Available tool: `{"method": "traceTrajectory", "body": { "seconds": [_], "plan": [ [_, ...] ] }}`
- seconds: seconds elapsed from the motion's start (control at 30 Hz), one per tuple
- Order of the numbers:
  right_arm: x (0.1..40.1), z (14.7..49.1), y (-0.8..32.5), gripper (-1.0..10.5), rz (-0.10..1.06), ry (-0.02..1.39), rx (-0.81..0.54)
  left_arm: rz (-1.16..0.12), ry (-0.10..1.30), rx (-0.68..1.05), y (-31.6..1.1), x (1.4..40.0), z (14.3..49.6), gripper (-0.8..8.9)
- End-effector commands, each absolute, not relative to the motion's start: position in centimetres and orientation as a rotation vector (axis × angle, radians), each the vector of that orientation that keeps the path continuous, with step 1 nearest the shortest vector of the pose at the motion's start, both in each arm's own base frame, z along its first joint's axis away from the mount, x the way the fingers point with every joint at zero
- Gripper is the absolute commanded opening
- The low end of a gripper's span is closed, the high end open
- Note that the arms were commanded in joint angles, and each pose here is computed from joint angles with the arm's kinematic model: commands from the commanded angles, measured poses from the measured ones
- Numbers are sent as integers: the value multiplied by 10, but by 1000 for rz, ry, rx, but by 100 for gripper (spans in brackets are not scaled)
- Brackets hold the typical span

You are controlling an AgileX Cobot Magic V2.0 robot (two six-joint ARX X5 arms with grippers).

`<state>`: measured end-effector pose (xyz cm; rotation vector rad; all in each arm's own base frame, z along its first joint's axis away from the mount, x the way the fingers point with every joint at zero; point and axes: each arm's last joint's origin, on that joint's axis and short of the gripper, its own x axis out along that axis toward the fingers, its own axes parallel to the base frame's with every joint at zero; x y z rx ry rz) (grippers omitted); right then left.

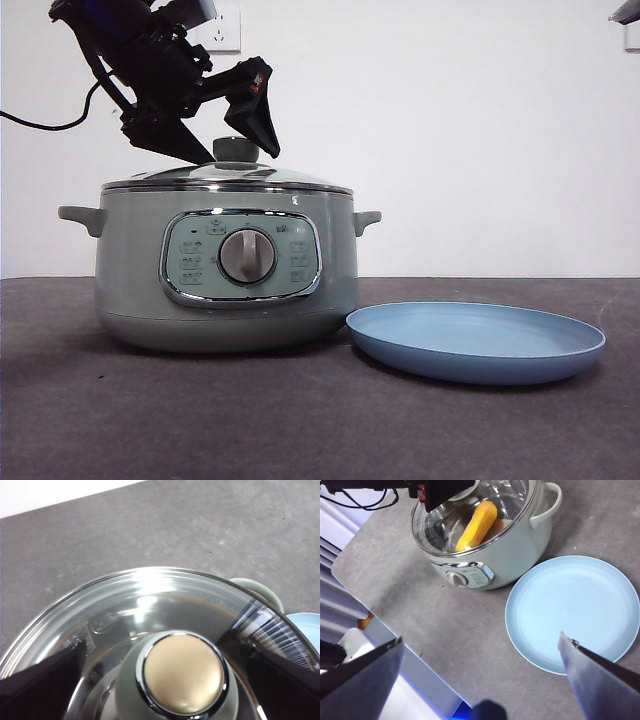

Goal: Take the corn out from the steamer,put the corn on the plate,close the lid

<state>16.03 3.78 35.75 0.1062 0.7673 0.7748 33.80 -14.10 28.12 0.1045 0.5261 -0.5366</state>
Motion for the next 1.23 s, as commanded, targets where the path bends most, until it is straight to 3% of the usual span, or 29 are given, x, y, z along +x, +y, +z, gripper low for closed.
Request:
{"method": "traceTrajectory", "body": {
  "seconds": [0.03, 0.13, 0.3, 0.43, 0.77, 1.23],
  "plan": [
    [161, 358, 38, 628, 774, 762, 106, -546, 526, 119, -144, 337, 279, 353],
    [161, 358, 38, 628, 774, 762, 106, -547, 550, 118, -144, 336, 278, 222],
    [161, 358, 38, 627, 774, 762, 106, -556, 607, 125, -145, 332, 273, 191],
    [161, 358, 38, 627, 774, 762, 106, -556, 604, 123, -145, 333, 273, -17],
    [161, 358, 38, 627, 774, 762, 105, -558, 556, 117, -144, 331, 285, -9],
    [164, 360, 37, 627, 729, 732, 77, -564, 393, 100, -129, 296, 364, -9]
  ]
}}
